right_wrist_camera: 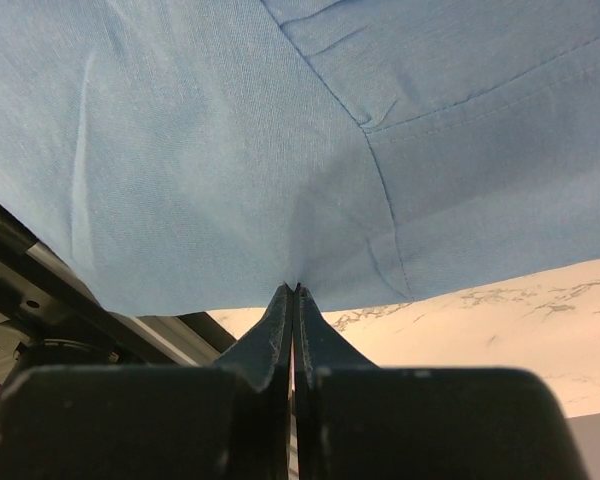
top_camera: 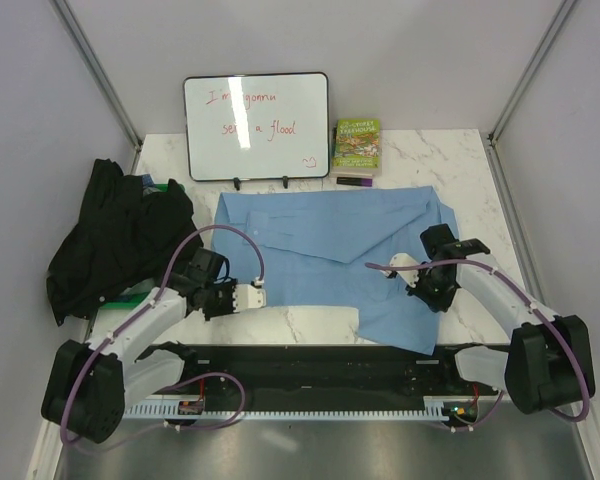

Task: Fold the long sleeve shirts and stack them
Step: Fold the shirt

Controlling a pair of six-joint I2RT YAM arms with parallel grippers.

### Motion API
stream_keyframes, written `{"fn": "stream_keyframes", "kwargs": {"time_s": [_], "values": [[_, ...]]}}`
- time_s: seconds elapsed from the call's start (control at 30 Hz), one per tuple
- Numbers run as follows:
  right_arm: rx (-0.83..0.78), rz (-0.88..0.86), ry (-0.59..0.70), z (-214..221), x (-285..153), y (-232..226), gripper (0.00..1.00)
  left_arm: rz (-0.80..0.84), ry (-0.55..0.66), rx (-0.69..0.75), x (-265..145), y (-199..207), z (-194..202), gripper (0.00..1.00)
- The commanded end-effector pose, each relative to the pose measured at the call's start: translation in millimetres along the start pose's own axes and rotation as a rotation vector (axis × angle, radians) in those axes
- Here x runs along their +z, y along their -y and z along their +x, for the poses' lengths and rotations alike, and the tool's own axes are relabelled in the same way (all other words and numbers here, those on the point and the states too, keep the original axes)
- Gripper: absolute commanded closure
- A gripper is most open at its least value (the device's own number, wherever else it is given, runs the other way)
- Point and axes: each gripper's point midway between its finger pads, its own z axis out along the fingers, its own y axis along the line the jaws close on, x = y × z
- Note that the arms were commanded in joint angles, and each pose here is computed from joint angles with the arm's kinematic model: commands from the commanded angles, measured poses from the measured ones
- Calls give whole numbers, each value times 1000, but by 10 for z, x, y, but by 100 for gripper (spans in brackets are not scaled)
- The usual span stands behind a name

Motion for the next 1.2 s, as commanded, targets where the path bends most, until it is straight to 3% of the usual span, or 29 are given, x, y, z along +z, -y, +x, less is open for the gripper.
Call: {"fn": "stream_keyframes", "kwargs": {"time_s": [0.0,0.1,0.33,0.6,0.97,1.17], "values": [[-1,32,13,-28,-148,26,100,-44,2,71,-25,-82,-14,90],[2,33,25,-28,-231,-6,100,-82,30,60,-179,-153,-115,98],[38,80,94,-185,-515,229,100,-94,91,45,-531,-343,-383,98],[32,119,131,-489,-782,749,100,-177,127,-13,-696,-1103,-582,98],[28,156,122,-954,-778,1592,100,-225,116,-67,-427,-2104,-585,98],[67,157,118,-1147,-584,1921,100,-209,72,-98,-159,-2327,-435,98]]}}
